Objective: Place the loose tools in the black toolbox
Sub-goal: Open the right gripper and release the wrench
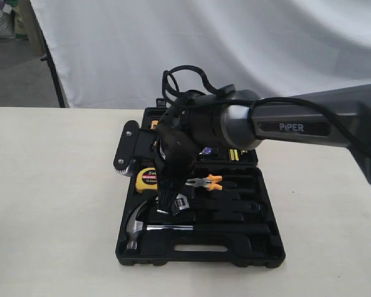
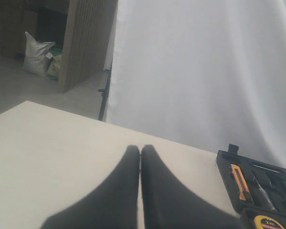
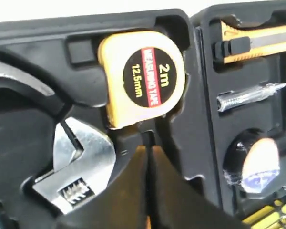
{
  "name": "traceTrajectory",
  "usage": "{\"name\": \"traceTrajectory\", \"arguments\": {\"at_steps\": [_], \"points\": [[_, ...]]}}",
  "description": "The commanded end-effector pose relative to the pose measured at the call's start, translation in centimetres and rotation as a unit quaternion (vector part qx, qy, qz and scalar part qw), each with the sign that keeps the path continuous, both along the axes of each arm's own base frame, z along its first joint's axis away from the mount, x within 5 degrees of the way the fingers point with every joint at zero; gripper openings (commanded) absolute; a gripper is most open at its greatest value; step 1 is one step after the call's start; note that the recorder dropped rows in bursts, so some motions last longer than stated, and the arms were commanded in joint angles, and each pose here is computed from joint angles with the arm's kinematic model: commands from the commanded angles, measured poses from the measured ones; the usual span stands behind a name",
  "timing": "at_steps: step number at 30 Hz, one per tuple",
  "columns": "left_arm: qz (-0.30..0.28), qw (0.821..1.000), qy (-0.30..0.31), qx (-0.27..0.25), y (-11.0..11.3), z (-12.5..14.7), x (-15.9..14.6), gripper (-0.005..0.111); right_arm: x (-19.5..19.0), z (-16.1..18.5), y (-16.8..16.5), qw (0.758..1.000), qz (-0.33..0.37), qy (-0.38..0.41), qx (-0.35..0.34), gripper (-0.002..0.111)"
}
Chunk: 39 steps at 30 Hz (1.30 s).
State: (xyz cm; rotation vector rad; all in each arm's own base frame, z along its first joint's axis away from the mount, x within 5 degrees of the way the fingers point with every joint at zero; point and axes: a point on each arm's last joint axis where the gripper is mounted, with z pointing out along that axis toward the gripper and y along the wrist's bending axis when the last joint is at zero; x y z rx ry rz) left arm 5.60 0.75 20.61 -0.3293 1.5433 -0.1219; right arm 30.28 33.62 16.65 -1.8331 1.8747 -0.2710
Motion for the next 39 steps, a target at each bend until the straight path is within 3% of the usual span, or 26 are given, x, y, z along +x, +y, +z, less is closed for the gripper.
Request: {"name": "traceTrajectory", "arguments": {"at_steps": [1, 5, 9, 13, 21, 24, 30, 35, 39], "points": [[0.013, 1.0, -0.006, 0.001, 0.1, 0.2, -0.1, 0.001, 0.6, -3.2, -0.7, 0.998, -0.041, 0.048, -0.021, -0.001], [0.013, 1.0, -0.006, 0.001, 0.1, 0.2, -0.1, 0.001, 0.5, -6.5, -1.2, 0.994, -0.044, 0.073, -0.075, -0.001], [0.013, 1.0, -0.006, 0.001, 0.1, 0.2, -0.1, 0.001, 0.6, -6.6, -1.2, 0.993, -0.044, 0.072, -0.077, -0.001], [0.013, 1.0, -0.006, 0.001, 0.1, 0.2, -0.1, 0.001, 0.6, -4.7, -1.2, 0.995, -0.045, 0.059, -0.059, -0.001], [0.013, 1.0, -0.006, 0.001, 0.1, 0.2, -0.1, 0.001, 0.6, 2.9, -1.1, 0.997, -0.069, 0.008, 0.031, -0.001], [0.013, 1.0, -0.006, 0.001, 0.1, 0.2, -0.1, 0.001, 0.4, 3.6, -1.3, 0.996, -0.077, 0.011, 0.042, -0.001], [0.013, 1.0, -0.006, 0.001, 0.1, 0.2, -0.1, 0.001, 0.2, -0.6, -0.7, 0.992, -0.096, 0.073, 0.025, -0.001], [0.013, 1.0, -0.006, 0.001, 0.1, 0.2, -0.1, 0.001, -0.2, -6.4, -1.1, 0.984, -0.106, 0.132, -0.058, -0.001], [0.013, 1.0, -0.006, 0.001, 0.1, 0.2, -0.1, 0.001, -0.3, -6.6, -1.1, 0.983, -0.106, 0.135, -0.063, -0.001]]}}
